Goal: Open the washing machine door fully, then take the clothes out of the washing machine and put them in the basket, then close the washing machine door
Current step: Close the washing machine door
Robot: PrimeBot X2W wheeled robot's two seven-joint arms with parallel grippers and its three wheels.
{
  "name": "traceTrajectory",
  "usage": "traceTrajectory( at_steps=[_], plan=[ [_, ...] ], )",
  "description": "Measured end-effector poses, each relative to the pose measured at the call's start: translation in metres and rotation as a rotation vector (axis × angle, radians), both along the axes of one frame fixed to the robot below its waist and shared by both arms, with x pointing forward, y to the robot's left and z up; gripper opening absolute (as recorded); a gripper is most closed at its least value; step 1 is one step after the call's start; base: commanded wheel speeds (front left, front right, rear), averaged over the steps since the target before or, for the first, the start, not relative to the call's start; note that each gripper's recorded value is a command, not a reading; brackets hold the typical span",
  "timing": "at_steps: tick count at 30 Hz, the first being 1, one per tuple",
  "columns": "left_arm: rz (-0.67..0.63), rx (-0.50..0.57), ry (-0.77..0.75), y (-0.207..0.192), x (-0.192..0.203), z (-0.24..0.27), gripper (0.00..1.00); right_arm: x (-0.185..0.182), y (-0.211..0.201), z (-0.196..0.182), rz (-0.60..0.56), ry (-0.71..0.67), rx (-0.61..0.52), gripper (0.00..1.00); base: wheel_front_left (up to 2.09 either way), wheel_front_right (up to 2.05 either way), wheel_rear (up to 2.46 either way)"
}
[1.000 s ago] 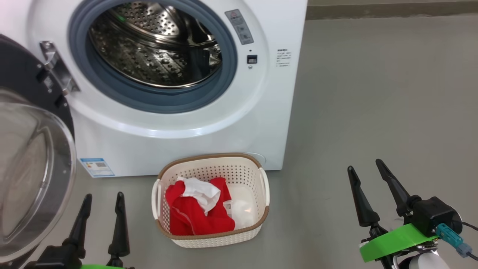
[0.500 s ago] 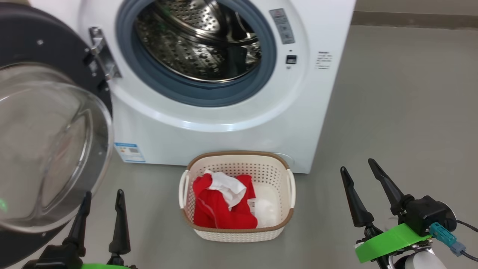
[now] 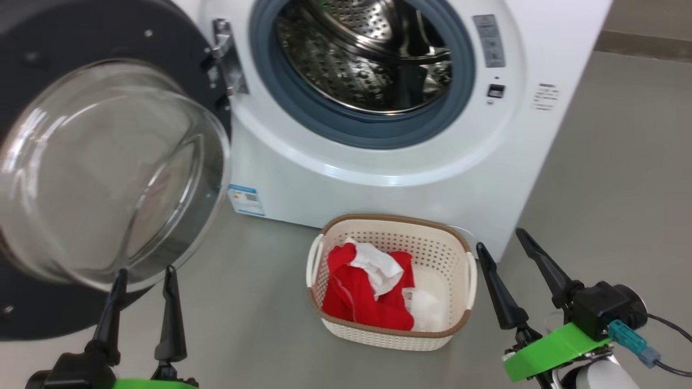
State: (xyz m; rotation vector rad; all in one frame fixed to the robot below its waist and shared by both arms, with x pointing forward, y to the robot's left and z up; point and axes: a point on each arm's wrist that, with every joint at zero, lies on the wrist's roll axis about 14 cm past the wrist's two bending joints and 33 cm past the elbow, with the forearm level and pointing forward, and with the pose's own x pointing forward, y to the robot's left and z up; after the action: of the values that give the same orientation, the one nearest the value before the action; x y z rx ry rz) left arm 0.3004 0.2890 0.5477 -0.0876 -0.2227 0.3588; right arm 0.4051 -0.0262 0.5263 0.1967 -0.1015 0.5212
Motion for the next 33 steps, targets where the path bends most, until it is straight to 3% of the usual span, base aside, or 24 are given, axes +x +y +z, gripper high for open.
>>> traceTrajectory(
  at_steps=[14, 33],
  plan=[
    [0.169, 0.008, -0.009, 0.036, -0.050, 0.004, 1.00, -0.006, 0.061, 0.012, 0.171, -0.032, 0.010, 1.00, 0.00, 0.00, 0.00],
    [0.238, 0.014, -0.004, 0.048, -0.070, 0.003, 1.00, -0.009, 0.076, 0.017, 0.214, -0.046, 0.017, 1.00, 0.00, 0.00, 0.00]
  ],
)
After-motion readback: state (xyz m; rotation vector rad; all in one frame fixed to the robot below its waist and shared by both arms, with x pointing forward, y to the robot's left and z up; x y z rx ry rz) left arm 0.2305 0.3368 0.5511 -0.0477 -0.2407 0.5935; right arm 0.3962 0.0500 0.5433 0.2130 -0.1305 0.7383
